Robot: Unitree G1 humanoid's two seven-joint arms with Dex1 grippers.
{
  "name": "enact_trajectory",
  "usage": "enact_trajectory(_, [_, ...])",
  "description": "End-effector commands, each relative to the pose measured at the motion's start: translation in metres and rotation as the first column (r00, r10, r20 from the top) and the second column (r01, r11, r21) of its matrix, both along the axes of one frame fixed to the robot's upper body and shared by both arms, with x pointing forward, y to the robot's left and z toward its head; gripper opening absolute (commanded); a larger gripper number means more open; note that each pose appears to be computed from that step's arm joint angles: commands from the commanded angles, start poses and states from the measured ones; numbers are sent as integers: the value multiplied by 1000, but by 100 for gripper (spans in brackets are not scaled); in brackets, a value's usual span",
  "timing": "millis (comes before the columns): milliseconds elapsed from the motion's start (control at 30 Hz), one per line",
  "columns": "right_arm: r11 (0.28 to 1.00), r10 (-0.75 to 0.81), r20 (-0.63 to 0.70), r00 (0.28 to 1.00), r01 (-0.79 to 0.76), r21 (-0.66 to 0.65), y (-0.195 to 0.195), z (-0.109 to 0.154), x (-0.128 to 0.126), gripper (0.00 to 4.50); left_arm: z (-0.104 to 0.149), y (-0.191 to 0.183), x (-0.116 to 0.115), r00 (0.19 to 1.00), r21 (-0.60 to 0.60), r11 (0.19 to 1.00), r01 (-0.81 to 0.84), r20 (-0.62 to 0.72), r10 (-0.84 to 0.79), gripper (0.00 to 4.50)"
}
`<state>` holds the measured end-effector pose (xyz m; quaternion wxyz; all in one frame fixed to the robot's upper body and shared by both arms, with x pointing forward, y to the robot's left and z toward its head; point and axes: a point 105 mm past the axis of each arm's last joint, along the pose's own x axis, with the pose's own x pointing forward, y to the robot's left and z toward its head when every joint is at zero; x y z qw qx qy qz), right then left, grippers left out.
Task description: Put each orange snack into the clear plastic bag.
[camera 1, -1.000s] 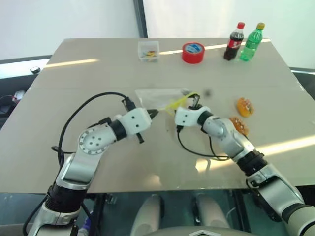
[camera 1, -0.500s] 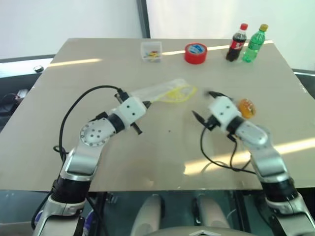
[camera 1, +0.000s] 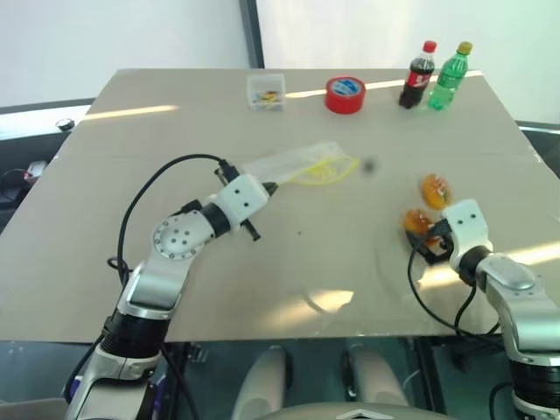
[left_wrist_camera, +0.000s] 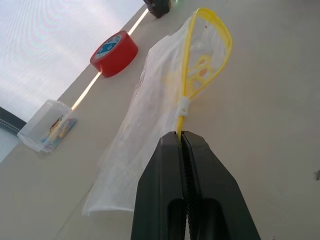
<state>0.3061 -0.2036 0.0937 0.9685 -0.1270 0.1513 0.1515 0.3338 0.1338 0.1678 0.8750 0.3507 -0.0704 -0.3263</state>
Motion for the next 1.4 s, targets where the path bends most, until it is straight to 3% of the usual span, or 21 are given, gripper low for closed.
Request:
enact_trajectory(33, [999, -8, 13, 1000, 7, 45, -4, 6, 1, 372, 12, -4, -2, 999, -5, 1000, 24, 47, -24, 0])
enact_trajectory(167, [997, 21, 59, 998, -25, 69, 2, 19, 1, 191, 13, -4, -2, 999, -7, 1000, 24, 49, -24, 0])
enact_trajectory(233, [994, 74, 108, 991, -83, 77, 14, 33, 0, 135, 14, -5, -2, 998, -8, 1000, 25, 50, -25, 0])
enact_trajectory(500, [922, 332, 252, 909, -369, 115, 103, 81, 8, 135, 11, -12, -6, 997, 2, 999, 54, 53, -54, 0])
enact_trajectory(667, [893, 418, 215, 882, -443, 81, 142, 78, 26, 135, 13, -24, -14, 989, 20, 992, 121, 80, -122, 0])
enact_trajectory(833, [877, 464, 179, 867, -479, 44, 152, 71, 34, 135, 14, -34, -26, 977, 32, 982, 184, 101, -187, 0])
enact_trajectory(1100, [870, 485, 135, 864, -492, 20, 149, 63, 39, 135, 14, -27, -25, 982, 22, 987, 159, 98, -160, 0])
enact_trajectory(1400, [856, 481, 116, 869, -494, 154, 153, 60, 39, 135, 3, -32, -42, 965, 26, 966, 258, 40, -259, 0])
